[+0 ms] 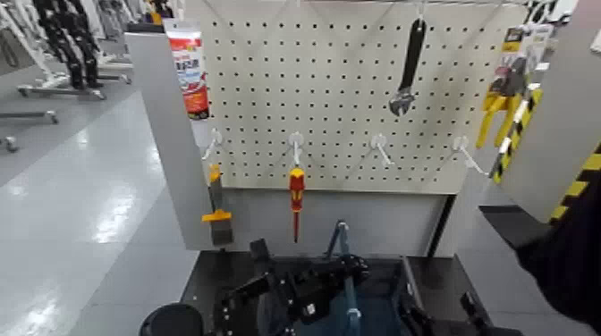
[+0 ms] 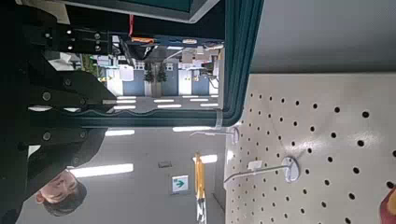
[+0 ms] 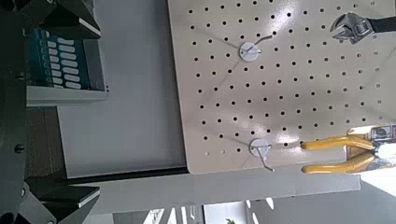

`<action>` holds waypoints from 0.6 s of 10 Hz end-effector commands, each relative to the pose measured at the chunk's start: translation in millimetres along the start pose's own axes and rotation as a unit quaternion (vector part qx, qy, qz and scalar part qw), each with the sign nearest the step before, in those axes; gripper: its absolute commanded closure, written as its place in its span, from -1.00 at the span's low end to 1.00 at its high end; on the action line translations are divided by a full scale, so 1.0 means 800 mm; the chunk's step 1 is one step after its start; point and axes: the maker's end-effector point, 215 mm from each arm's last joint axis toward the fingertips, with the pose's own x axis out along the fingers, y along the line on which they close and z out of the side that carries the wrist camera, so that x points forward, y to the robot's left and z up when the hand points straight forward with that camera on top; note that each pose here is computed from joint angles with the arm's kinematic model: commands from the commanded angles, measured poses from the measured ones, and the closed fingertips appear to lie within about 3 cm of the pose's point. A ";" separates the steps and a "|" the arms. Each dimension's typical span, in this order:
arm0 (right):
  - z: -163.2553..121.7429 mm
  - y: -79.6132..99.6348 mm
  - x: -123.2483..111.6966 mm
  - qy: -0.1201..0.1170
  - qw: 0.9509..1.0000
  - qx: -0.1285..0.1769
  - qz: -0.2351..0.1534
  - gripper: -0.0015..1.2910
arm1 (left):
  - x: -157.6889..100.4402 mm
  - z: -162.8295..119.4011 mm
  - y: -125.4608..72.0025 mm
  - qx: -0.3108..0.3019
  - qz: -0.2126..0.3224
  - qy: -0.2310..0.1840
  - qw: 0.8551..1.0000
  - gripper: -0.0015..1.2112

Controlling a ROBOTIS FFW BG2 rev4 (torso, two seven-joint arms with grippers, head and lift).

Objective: Grasp the handle of the crate.

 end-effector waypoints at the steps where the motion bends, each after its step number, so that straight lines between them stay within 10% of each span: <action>1: 0.001 -0.001 -0.001 -0.001 1.000 0.000 -0.001 -0.80 | -0.008 -0.017 -0.012 -0.001 0.002 0.007 1.000 0.96; 6: 0.002 -0.004 -0.003 -0.003 1.000 0.001 -0.004 -0.80 | -0.031 -0.038 -0.021 -0.016 0.014 -0.007 1.000 0.96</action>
